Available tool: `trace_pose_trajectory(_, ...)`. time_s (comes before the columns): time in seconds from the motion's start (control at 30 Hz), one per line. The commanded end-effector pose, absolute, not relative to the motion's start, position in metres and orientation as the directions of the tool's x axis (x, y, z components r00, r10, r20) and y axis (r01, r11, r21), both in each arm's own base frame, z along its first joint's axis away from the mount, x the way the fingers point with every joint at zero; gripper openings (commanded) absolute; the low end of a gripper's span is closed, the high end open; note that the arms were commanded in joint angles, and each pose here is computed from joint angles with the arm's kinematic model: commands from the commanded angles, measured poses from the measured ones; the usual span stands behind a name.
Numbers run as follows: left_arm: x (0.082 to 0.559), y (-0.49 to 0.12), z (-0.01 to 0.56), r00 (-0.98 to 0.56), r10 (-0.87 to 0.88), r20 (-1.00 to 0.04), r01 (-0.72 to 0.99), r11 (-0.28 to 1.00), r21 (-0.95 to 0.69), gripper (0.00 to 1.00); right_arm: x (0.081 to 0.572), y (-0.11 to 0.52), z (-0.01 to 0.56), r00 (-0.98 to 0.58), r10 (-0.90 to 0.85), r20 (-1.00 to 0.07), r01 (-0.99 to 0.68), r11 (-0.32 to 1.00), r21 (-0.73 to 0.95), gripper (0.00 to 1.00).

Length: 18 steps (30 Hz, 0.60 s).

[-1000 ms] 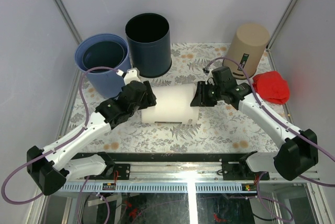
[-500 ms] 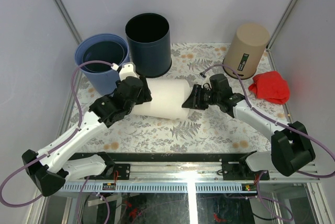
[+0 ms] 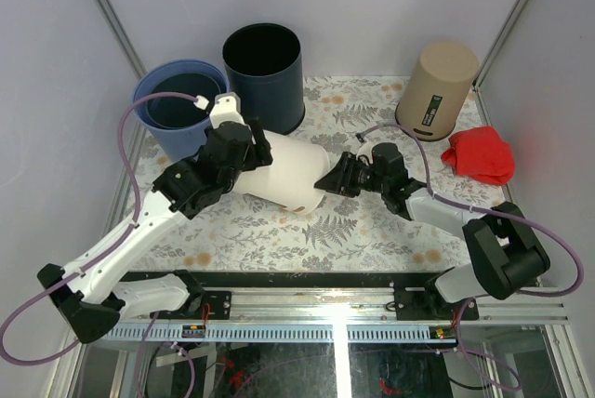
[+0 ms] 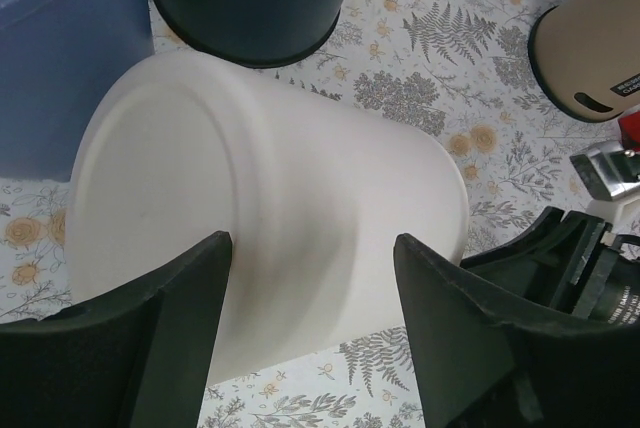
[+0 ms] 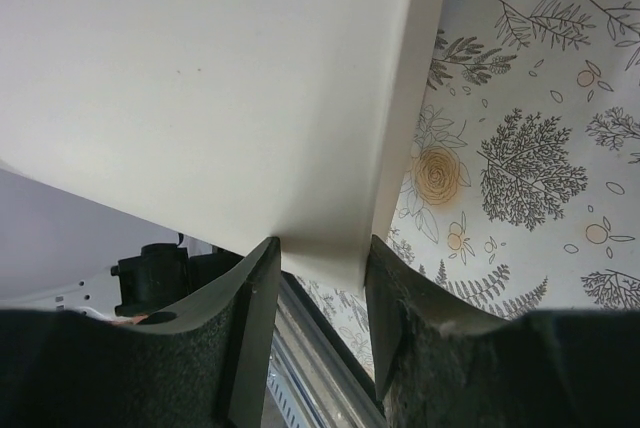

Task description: Turn the large container upside down

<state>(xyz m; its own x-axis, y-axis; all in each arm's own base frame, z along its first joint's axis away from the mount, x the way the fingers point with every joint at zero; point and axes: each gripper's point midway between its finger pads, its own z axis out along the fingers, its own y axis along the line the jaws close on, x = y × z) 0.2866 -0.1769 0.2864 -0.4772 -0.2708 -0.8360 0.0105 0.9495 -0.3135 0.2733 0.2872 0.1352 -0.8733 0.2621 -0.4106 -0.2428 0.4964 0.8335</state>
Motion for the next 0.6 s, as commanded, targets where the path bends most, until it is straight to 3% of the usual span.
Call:
trace_pose_trajectory(0.0, 0.279, -0.227, 0.294, -0.533, -0.273, -0.801, 0.151, 0.901, -0.407, 0.63, 0.275, 0.314, 0.183, -0.830, 0.298, -0.471, -0.370, 0.337, 0.866, 0.43)
trace_pose_trajectory(0.57, 0.282, -0.250, 0.286, -0.559, -0.223, -0.798, 0.180, 0.907, -0.380, 0.63, 0.288, 0.308, 0.140, -0.835, 0.352, -0.423, -0.265, 0.416, 0.870, 0.46)
